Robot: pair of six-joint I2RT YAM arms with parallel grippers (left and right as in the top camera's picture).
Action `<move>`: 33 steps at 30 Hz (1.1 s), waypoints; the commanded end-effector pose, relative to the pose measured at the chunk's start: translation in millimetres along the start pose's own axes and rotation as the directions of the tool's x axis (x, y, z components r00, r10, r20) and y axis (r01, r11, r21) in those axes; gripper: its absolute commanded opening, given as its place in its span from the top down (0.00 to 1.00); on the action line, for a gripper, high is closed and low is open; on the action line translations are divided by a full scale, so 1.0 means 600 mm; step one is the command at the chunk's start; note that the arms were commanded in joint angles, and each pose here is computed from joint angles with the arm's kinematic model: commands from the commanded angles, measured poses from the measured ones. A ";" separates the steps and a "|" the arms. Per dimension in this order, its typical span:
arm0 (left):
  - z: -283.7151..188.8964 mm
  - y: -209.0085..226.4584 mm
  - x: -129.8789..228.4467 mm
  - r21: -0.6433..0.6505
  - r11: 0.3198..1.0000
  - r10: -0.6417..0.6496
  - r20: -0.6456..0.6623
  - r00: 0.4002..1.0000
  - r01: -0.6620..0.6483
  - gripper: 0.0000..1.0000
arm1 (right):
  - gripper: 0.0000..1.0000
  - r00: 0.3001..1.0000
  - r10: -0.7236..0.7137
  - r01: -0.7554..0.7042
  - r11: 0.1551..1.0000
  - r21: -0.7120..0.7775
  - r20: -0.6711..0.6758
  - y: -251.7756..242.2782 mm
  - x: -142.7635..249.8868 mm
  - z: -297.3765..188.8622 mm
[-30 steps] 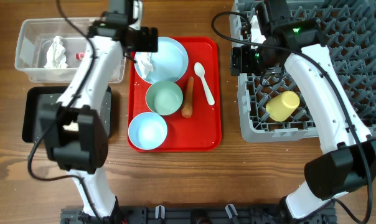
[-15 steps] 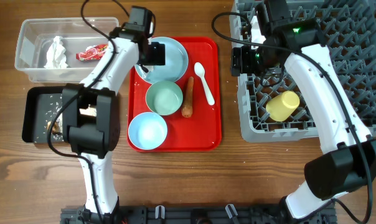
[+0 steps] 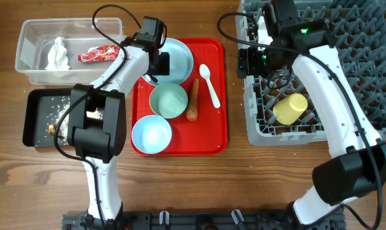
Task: Sort waste into correct bins and load items into the dishwasher rack
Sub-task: 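Grasp the white tissue with the left gripper and drop it into the clear bin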
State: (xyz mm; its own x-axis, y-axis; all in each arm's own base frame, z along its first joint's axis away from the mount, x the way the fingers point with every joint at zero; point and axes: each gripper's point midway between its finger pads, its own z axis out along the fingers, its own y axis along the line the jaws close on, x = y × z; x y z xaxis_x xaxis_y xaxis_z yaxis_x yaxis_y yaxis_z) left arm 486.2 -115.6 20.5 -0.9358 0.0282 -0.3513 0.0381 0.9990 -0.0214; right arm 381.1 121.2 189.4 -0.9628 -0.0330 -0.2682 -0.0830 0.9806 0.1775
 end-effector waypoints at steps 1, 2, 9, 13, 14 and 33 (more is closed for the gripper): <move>0.022 0.009 0.013 -0.021 1.000 -0.005 -0.026 1.000 0.005 0.67 | 0.13 1.000 -0.006 0.006 1.000 0.019 -0.006 -0.004 -0.002 0.005; 0.023 0.009 0.014 -0.021 1.000 -0.005 -0.028 1.000 0.004 0.81 | 0.13 1.000 -0.006 0.006 1.000 0.019 -0.007 -0.004 -0.001 0.005; -0.024 0.001 -0.026 0.001 1.000 -0.031 0.034 0.999 0.031 0.96 | 0.13 1.000 -0.007 0.007 1.000 0.019 -0.008 -0.004 -0.001 0.005; -0.128 -0.002 -0.088 0.027 0.999 -0.044 0.149 0.988 0.040 0.96 | 0.13 1.000 -0.006 0.006 1.000 0.019 -0.007 -0.004 -0.001 0.005; -0.161 0.000 -0.108 0.036 0.998 -0.051 0.194 0.980 0.045 0.96 | 0.13 1.000 -0.006 0.006 1.000 0.019 -0.007 -0.004 -0.001 0.005; -0.173 0.338 -0.145 -0.142 0.910 -0.331 0.318 0.888 0.390 0.92 | 0.13 1.000 -0.007 0.007 1.000 0.018 -0.004 -0.004 -0.003 0.005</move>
State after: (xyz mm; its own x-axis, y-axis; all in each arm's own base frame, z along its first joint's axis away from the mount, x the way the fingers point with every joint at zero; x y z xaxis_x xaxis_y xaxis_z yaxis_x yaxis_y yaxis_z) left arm 537.7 70.7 186.0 -0.6989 -0.2767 -0.6596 -0.3445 0.9383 -0.0286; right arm 380.3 121.0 189.1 -0.9638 -0.0332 -0.2646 -0.0824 0.9808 0.1769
